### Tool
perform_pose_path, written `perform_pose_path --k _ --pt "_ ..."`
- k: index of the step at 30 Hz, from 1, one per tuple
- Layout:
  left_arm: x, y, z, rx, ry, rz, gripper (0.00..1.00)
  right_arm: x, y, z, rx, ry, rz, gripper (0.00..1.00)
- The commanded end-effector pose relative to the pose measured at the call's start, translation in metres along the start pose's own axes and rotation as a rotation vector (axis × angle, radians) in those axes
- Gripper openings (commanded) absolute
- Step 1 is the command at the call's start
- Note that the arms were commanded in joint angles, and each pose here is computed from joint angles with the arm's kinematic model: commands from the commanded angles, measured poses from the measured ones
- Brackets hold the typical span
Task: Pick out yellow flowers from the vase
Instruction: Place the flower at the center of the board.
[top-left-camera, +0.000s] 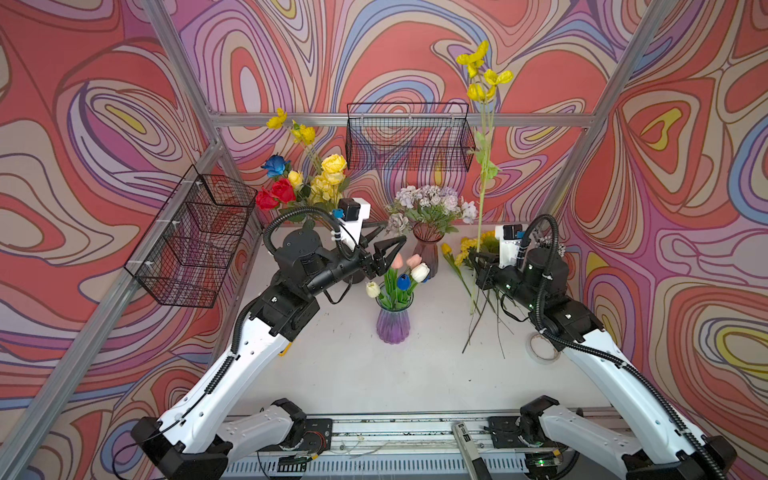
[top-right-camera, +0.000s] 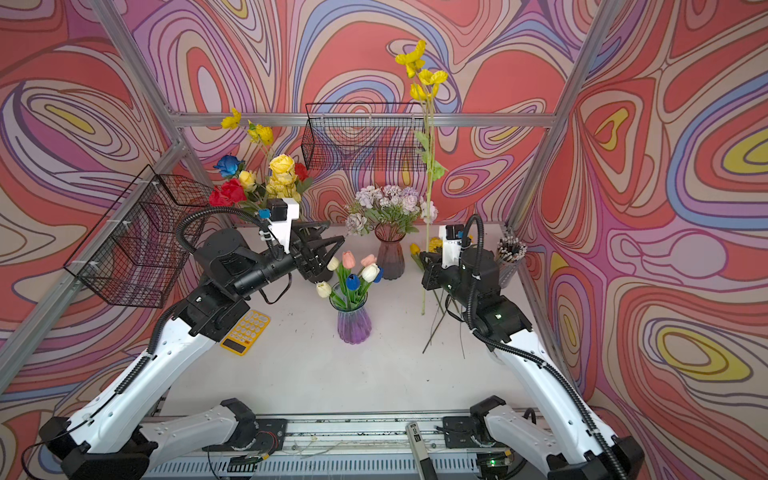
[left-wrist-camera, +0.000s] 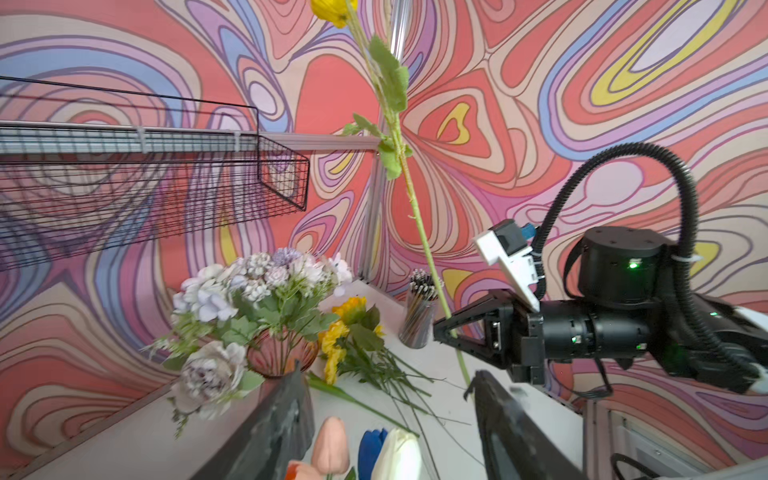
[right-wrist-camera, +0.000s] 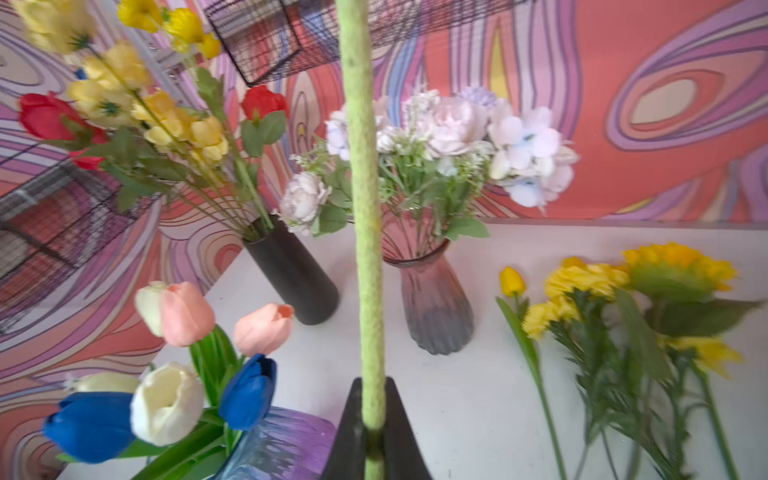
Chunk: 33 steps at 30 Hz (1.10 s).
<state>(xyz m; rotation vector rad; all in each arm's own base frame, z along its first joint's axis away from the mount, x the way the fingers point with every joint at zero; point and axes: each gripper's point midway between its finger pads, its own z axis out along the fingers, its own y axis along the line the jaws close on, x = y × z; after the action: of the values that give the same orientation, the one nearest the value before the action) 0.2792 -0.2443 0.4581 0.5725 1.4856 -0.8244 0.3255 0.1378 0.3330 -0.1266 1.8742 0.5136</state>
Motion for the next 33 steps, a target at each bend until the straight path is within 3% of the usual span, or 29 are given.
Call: perform_pose_path --k 1,11,18,22,33 --pt "0.018 0.021 -0.015 -0.135 0.063 0.058 0.71 0.020 -0.046 -0.007 0.246 0.038 0.028 0.00" --pt "0.046 0.052 -0.047 -0.344 0.143 0.086 0.74 0.071 -0.090 -0.014 0.472 0.144 0.097 0.00" --pt "0.064 0.058 -0.068 -0.400 0.163 0.061 0.77 0.114 -0.097 -0.003 0.476 0.243 0.144 0.00" --pt "0.068 0.060 -0.078 -0.422 0.153 0.054 0.82 0.137 -0.089 0.014 0.411 0.311 0.174 0.00" --pt "0.075 0.071 -0.094 -0.493 0.162 0.044 0.85 0.191 -0.088 0.033 0.359 0.436 0.218 0.00"
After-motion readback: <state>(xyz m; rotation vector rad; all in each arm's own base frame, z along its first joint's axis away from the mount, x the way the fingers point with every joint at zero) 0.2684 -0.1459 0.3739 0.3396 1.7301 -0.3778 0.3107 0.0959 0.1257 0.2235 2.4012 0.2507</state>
